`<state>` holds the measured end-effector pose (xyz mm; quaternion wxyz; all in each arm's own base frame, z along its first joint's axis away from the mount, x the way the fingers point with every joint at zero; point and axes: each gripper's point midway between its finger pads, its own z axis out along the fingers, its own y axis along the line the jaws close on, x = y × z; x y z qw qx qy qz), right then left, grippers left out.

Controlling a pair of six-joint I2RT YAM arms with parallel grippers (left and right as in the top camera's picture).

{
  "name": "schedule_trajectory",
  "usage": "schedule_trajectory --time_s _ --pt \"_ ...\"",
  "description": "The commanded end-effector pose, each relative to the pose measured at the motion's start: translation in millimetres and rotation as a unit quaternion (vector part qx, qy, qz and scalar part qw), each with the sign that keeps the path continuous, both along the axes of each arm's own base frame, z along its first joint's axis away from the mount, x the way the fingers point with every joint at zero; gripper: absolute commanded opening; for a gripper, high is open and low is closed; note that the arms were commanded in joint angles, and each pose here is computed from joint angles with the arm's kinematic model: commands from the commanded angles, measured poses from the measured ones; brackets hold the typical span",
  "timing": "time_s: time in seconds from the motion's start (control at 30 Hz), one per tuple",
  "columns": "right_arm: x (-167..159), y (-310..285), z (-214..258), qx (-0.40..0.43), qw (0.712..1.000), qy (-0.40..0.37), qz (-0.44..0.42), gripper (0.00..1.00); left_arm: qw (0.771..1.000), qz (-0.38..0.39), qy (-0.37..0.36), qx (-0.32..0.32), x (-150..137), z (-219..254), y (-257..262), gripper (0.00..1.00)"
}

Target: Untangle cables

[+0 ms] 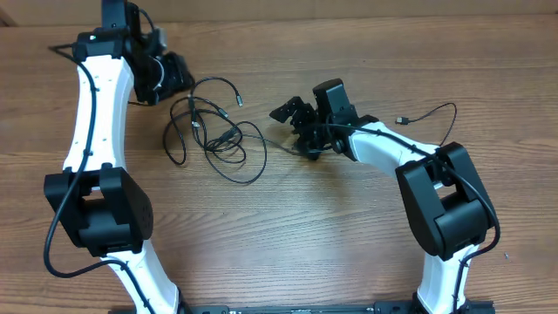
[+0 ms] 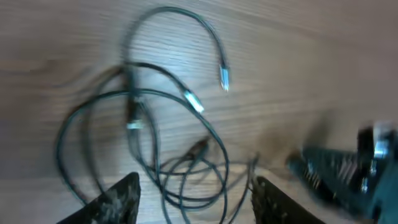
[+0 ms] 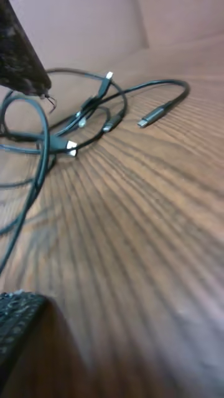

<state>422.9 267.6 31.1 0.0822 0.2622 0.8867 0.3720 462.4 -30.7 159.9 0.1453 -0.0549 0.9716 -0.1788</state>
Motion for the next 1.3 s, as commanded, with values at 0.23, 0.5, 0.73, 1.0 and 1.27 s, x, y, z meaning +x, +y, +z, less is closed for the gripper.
schedule_trajectory --time_s 0.23,0.5,0.73,1.0,1.27 --pt "16 -99 59 -0.087 0.993 -0.074 -0.003 1.00 0.936 -0.334 -0.079 0.076 -19 -55 -80 0.59" --pt "-29 -91 42 -0.090 0.996 0.025 0.004 1.00 0.911 -0.392 -0.068 0.106 -37 -90 -95 0.48" --pt "-64 -65 20 -0.067 0.986 0.134 -0.072 1.00 0.912 -0.393 -0.051 0.104 -49 -110 -92 0.37" --pt "-79 -91 -22 -0.166 0.955 0.138 -0.201 1.00 0.913 -0.394 -0.040 0.101 -56 -118 -91 0.04" --pt "-48 -87 -47 -0.116 0.959 0.057 -0.252 0.75 0.913 -0.395 -0.036 0.098 -59 -118 -91 0.04"
